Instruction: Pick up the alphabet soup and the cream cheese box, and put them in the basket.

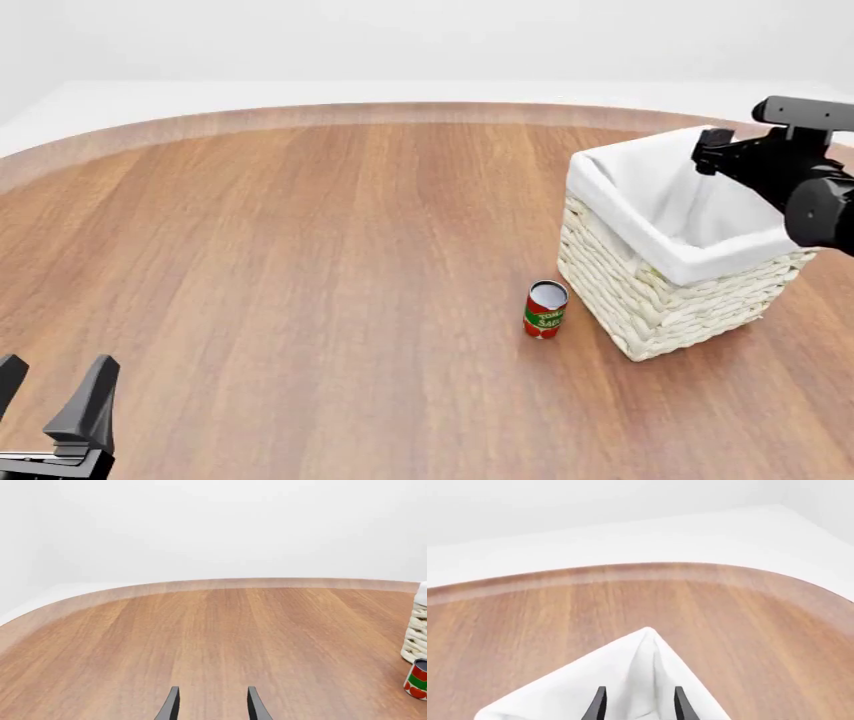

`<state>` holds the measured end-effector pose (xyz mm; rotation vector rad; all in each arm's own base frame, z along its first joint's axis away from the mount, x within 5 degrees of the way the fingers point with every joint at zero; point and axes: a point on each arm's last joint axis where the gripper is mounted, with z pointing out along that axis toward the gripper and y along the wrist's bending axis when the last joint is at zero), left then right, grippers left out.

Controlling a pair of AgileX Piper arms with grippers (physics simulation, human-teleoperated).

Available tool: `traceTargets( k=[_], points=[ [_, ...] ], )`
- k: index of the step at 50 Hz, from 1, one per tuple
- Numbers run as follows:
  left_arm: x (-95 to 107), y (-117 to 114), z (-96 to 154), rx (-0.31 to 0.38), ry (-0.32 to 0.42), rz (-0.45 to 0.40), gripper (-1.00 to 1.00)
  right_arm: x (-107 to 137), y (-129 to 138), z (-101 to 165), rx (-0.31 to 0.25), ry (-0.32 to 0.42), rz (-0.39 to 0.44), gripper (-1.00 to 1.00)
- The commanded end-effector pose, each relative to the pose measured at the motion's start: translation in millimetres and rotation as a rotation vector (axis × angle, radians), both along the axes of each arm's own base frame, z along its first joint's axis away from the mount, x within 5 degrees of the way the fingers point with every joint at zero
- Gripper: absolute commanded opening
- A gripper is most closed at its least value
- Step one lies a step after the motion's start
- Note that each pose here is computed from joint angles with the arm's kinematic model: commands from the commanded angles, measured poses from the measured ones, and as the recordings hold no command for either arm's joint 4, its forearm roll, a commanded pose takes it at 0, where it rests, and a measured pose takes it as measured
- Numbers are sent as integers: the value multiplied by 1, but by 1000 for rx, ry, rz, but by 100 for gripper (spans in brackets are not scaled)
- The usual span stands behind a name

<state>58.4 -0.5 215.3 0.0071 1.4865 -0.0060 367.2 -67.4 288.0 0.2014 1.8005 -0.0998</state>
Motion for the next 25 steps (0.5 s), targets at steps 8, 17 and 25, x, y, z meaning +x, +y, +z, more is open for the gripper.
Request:
traceTargets(
  k=[8, 17, 25],
  points=[
    [0, 0, 0, 0, 0, 0, 100, -12, 8, 18, -6, -36, 16, 100],
    [0, 0, 0, 0, 0, 0, 100, -27, 16, 31, -16, -64, 32, 100],
    [0, 0, 0, 0, 0, 0, 100, -47, 26, 37, -21, -99, 54, 100]
  ],
)
